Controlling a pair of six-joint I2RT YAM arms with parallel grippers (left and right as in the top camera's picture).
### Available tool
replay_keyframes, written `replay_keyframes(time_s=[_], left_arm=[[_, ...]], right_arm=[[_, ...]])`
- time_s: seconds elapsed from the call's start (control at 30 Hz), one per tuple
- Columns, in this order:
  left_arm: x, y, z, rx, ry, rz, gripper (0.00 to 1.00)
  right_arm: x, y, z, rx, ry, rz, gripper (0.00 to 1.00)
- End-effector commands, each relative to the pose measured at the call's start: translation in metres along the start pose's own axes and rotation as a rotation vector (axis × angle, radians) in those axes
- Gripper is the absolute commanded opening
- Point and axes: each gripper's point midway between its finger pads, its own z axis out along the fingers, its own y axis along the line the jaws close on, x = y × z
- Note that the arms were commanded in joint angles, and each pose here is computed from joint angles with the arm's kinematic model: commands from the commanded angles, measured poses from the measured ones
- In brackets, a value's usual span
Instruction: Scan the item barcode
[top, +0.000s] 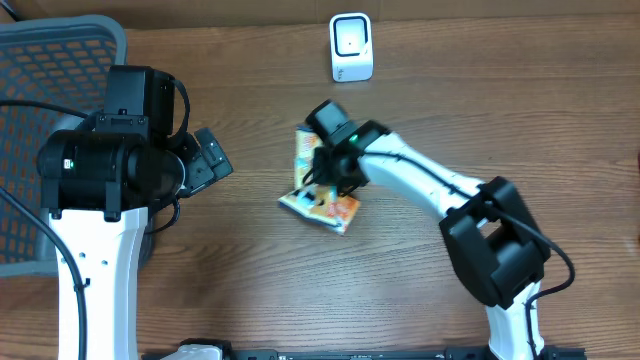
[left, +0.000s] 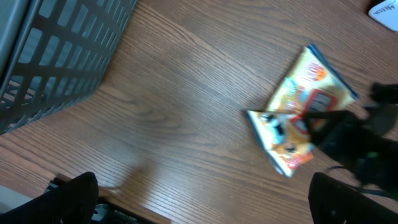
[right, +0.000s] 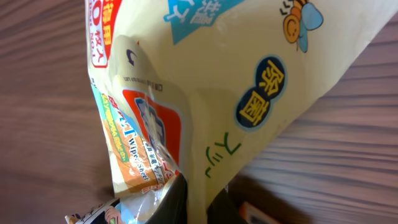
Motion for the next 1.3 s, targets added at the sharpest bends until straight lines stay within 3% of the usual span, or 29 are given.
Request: replay_keyframes(time_s=[0.0, 0.17, 0.43, 0.53, 0.93, 1.1, 1.27], left_arm=[[-0.002, 0.003, 0.002, -0.015, -0.004, -0.025, 1.0], [-0.002, 0.003, 0.002, -0.015, -0.004, -0.025, 0.99], [-0.002, 0.003, 0.002, -0.015, -0.004, -0.025, 0.99], [-0.002, 0.003, 0.002, -0.015, -0.004, -0.025, 1.0], [-0.002, 0.003, 0.002, -0.015, -0.004, -0.025, 1.0], [-0.002, 0.003, 0.002, -0.015, -0.004, -0.025, 0.99], [-0.002, 0.003, 0.002, -0.015, -0.004, -0.025, 1.0]], right_arm=[[-0.04, -0.038, -0.037, 0.056, -0.076, 0.108, 0.05], [-0.048, -0.102, -0.054, 0.162, -0.028, 0.233, 0.05], [-0.058, -0.188, -0.07, 0.264, 0.027, 0.315, 0.34], [-0.051, -0.206, -0.076, 0.287, 0.071, 0.334, 0.35], [-0.059, -0.199, -0.163, 0.292, 0.107, 0.218, 0.32], [-0.08, -0.194, -0.158, 0.259, 0.026, 0.21, 0.1], [-0.072, -0.199, -0.122, 0.231, 0.051, 0.219, 0.04]])
